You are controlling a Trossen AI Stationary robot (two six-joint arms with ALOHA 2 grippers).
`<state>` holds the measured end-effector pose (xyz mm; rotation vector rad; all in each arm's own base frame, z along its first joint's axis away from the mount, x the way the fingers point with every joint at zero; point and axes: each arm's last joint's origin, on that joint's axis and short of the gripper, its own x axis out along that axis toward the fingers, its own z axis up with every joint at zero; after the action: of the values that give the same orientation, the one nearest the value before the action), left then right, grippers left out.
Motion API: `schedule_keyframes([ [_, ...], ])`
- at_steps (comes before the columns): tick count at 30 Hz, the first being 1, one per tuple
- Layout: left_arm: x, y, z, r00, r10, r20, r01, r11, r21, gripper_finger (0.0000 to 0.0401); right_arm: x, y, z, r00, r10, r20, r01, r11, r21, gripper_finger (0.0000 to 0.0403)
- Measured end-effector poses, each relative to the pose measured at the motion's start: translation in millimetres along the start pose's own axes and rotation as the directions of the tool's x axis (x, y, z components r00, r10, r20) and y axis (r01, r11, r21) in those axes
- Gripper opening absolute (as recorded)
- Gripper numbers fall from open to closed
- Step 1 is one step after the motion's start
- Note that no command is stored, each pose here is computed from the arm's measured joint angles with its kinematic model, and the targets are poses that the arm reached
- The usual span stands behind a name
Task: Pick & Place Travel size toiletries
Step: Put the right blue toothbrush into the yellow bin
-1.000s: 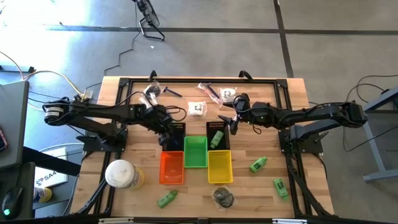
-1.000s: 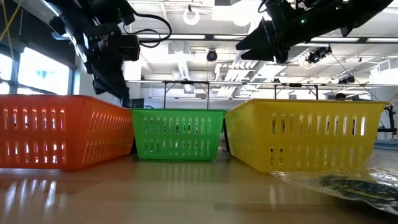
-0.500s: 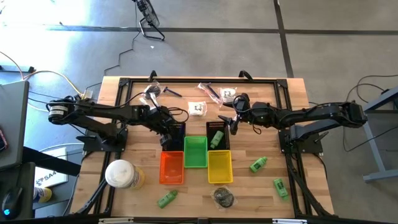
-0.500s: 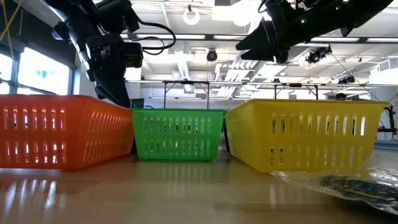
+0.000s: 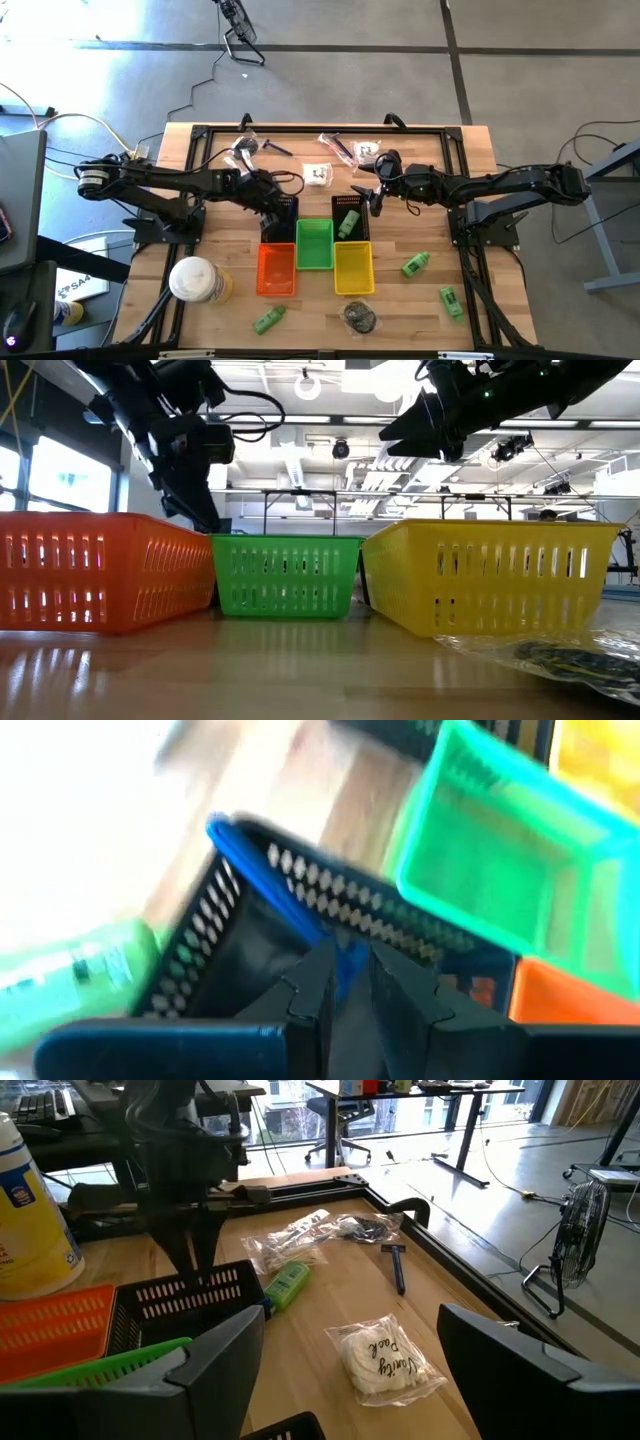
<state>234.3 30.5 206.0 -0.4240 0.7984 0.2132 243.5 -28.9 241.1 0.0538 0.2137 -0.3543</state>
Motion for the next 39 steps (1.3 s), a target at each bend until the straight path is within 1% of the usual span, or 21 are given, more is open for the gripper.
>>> schedule_keyframes([
  [2, -0.4, -0.2, 3.4, 0.999, 0.023, 0.038, -0.023, 1.0, 0.009, 0.0061, 0.0, 0.0, 0.0, 1.0, 0.0, 0.0, 0.0, 1.0, 0.0, 0.029],
  [4, -1.8, -1.0, 7.5, 0.997, 0.043, 0.067, -0.046, 0.998, 0.048, 0.0061, 0.0, 0.0, 0.0, 1.0, 0.0, 0.0, 0.0, 1.0, 0.0, 0.029],
  [11, -12.9, -10.0, 31.5, 0.983, 0.028, 0.182, -0.063, 0.98, 0.191, 0.0061, 0.0, -0.1, 0.0, 1.0, -0.003, 0.001, 0.003, 1.0, 0.0, 0.029],
  [13, -17.7, -10.7, 33.4, 0.979, 0.03, 0.204, -0.078, 0.97, 0.229, 0.0061, 0.0, -0.1, 0.0, 1.0, -0.003, 0.001, 0.003, 1.0, 0.007, 0.029],
  [16, -23.5, -10.0, 34.3, 0.969, 0.069, 0.236, -0.129, 0.959, 0.251, 0.0061, 0.0, 0.0, -0.1, 1.0, -0.003, 0.0, 0.003, 1.0, 0.01, 0.029],
  [18, -25.5, -9.6, 33.9, 0.961, 0.071, 0.266, -0.141, 0.957, 0.252, 0.0061, 0.1, -0.1, 0.0, 1.0, -0.003, 0.0, 0.003, 1.0, 0.011, 0.029],
  [21, -21.1, -7.9, 29.7, 0.952, 0.047, 0.302, -0.126, 0.961, 0.247, 0.0061, 0.1, 0.0, -0.1, 1.0, -0.003, 0.0, 0.003, 1.0, 0.011, 0.029],
  [25, -12.2, -5.8, 20.1, 0.934, -0.045, 0.354, -0.044, 0.97, 0.24, 0.0061, 0.1, 0.0, -0.1, 1.0, -0.003, 0.0, 0.003, 1.0, 0.011, 0.029],
  [29, -8.1, -4.2, 11.3, 0.907, -0.132, 0.399, 0.029, 0.966, 0.256, 0.0061, 0.1, -0.1, -0.1, 1.0, -0.003, 0.0, 0.003, 1.0, 0.011, 0.029],
  [31, -9.7, -3.8, 9.7, 0.889, -0.15, 0.433, 0.035, 0.964, 0.262, 0.0061, 0.1, -0.1, -0.1, 1.0, -0.003, 0.0, 0.003, 1.0, 0.012, 0.029],
  [34, -14.4, -2.9, 5.9, 0.876, -0.165, 0.454, 0.03, 0.956, 0.291, 0.0061, 0.1, -0.1, -0.2, 1.0, -0.003, -0.002, 0.003, 1.0, 0.011, 0.029],
  [39, -29.9, -2.4, 0.9, 0.847, -0.193, 0.496, 0.017, 0.941, 0.337, 0.0061, 0.0, -0.1, -1.4, 1.0, -0.004, -0.013, 0.004, 1.0, 0.008, 0.029],
])
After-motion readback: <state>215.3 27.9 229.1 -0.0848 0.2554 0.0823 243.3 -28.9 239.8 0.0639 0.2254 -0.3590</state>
